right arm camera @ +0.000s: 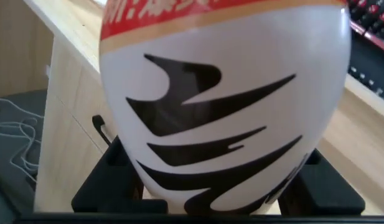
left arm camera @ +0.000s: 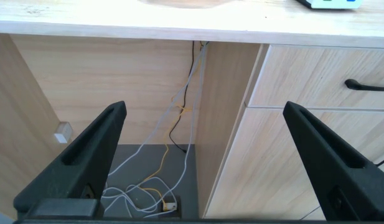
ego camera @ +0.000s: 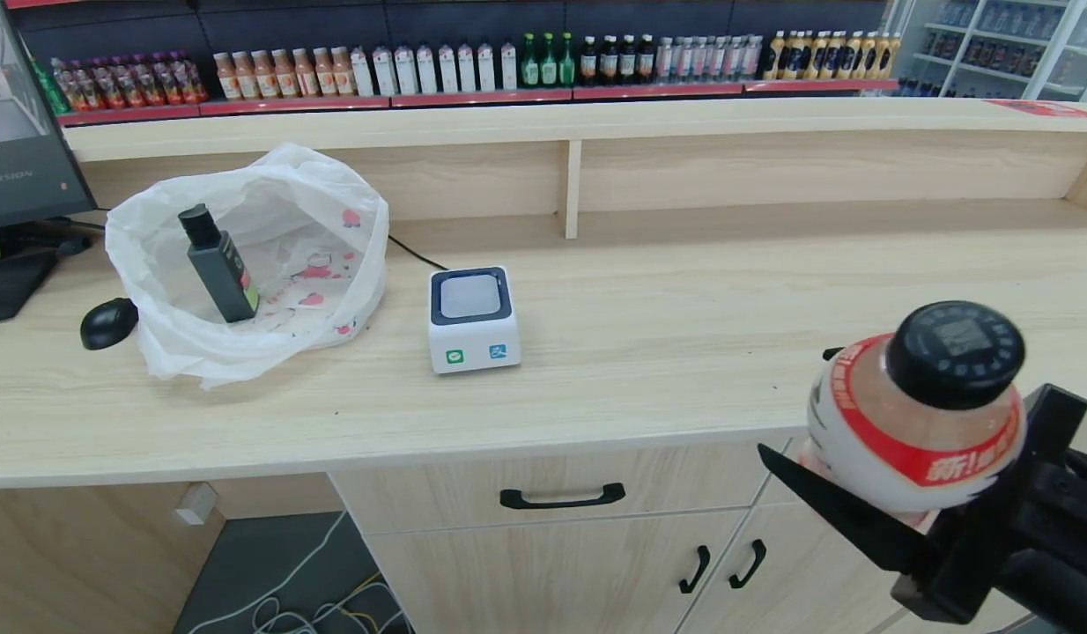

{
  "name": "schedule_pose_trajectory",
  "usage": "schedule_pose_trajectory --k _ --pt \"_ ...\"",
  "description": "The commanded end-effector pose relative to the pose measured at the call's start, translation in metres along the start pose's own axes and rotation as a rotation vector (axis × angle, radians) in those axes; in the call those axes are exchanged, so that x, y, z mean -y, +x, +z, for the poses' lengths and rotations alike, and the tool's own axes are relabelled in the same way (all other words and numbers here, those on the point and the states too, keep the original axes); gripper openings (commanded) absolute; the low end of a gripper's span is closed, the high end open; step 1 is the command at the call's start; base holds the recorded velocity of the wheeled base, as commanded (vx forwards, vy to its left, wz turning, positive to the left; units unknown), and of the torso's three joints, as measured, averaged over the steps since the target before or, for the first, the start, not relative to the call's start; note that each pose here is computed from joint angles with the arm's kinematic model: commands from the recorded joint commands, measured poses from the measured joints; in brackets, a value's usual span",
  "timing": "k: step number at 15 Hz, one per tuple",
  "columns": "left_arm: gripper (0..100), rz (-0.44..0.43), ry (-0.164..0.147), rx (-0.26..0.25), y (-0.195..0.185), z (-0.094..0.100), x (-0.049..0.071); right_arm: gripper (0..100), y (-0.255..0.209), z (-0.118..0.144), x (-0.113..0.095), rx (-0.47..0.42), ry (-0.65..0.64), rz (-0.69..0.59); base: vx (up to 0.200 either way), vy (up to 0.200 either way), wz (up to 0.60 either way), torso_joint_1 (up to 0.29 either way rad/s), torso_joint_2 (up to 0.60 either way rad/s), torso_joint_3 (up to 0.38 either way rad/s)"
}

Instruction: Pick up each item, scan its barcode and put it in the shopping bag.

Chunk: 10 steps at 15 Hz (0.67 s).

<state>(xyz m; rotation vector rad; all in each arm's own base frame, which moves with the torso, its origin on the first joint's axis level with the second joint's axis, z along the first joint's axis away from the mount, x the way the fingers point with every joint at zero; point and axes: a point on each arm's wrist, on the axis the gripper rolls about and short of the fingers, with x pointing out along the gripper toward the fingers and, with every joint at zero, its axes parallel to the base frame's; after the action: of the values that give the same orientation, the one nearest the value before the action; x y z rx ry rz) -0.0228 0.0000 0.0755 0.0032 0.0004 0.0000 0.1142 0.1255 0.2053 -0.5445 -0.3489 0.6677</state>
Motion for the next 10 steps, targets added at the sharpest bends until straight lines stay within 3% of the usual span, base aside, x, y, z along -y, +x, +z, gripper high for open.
schedule_pose_trajectory --k 1,3,6,7,10 --pt "100 0.0 0.0 0.0 0.0 0.0 0.0 0 0.017 0.001 -0.009 -0.004 -0.057 0.047 0.0 0.0 0.0 0.0 0.0 0.0" --pt "100 0.0 0.0 0.0 0.0 0.0 0.0 0 0.024 0.015 -0.013 0.068 -0.209 0.074 0.0 0.0 0.0 0.0 0.0 0.0" --pt "100 0.0 0.0 0.0 0.0 0.0 0.0 0 0.025 0.025 -0.031 0.137 -0.288 0.155 0.0 0.0 0.0 0.0 0.0 0.0" --pt "100 0.0 0.0 0.0 0.0 0.0 0.0 0 0.024 0.031 -0.038 0.199 -0.406 0.196 0.0 0.0 0.0 0.0 0.0 0.0" --pt "100 0.0 0.0 0.0 0.0 0.0 0.0 0 0.03 0.037 -0.047 0.247 -0.537 0.208 0.0 0.0 0.0 0.0 0.0 0.0"
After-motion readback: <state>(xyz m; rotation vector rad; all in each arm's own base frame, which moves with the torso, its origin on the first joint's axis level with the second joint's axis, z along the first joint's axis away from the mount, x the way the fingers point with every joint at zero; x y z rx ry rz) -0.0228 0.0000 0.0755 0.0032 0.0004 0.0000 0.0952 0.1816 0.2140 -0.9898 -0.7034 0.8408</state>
